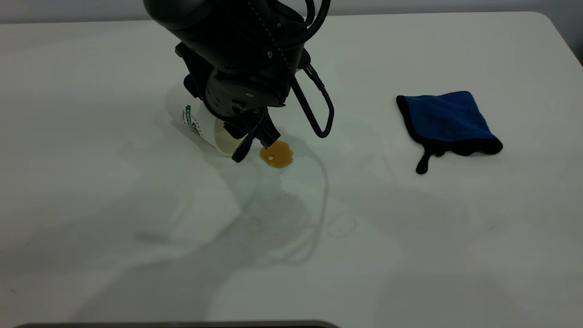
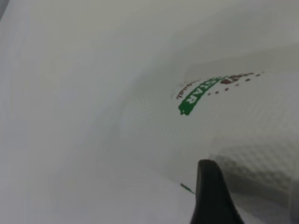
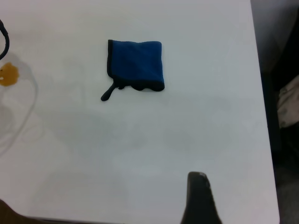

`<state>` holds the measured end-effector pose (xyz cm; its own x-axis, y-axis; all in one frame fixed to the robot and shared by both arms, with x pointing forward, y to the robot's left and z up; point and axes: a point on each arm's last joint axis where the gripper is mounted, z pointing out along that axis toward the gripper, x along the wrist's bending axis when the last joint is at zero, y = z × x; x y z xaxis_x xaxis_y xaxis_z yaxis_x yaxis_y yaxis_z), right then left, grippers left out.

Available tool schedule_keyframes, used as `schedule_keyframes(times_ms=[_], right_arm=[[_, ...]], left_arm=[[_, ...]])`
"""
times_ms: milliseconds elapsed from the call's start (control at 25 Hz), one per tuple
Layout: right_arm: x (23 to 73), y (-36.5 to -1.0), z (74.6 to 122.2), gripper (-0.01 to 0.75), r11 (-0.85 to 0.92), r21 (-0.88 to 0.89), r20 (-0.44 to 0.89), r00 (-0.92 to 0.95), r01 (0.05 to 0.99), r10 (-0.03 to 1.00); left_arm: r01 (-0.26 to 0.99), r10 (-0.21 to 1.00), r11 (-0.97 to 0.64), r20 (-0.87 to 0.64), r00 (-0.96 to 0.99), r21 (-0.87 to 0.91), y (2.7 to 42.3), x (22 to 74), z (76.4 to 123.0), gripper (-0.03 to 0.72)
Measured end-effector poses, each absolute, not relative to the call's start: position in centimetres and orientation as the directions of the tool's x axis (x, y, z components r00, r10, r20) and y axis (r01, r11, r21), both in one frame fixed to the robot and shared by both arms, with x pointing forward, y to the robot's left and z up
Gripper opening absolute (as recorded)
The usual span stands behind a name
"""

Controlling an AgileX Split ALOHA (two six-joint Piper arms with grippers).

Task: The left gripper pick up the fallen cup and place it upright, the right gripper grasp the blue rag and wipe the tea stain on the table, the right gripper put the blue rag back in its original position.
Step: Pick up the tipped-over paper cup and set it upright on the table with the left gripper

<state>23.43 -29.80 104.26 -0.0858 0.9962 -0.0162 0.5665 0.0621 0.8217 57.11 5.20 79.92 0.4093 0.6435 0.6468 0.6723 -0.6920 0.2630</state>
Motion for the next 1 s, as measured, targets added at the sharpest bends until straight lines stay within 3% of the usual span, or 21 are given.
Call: schedule_keyframes(times_ms=[280,440,640,720,880,1000], right_arm=[[23.4,-29.8,104.3,0.554,0.062,0.822,-0.016,-0.086,0.567,0.996],[23.4,-29.8,104.3,0.554,0.062,0.822,-0.016,-0.086,0.567,0.996],[23.4,-29.8,104.3,0.554,0.062,0.822,-0.016,-0.086,0.567,0.996],[23.4,-29.8,104.3,0.554,0.062,0.822,-0.016,-0.086,0.567,0.996],[23.4,-29.8,104.3,0.554,0.062,0.822,-0.016,-0.086,0.567,0.996],[23.4,-29.8,104.3,0.554,0.062,0.822,-0.016,-0.086,0.567,0.996]], left_arm=[[0.666,0.657,-0.683,0.652,0.38,0.3,5.2,57.4,79.9,0.443],[0.671,0.65,-0.682,0.661,0.375,0.29,5.4,57.3,79.5,0.361],[0.688,0.593,-0.679,0.744,0.307,0.256,6.2,57.5,80.2,0.09],[0.693,0.561,-0.68,0.778,0.283,0.238,6.8,57.8,80.6,0.023],[0.709,0.577,-0.667,0.761,0.296,0.231,8.0,58.9,82.3,0.0],[0.76,0.67,-0.594,0.686,0.285,0.264,10.2,60.5,85.3,0.001]])
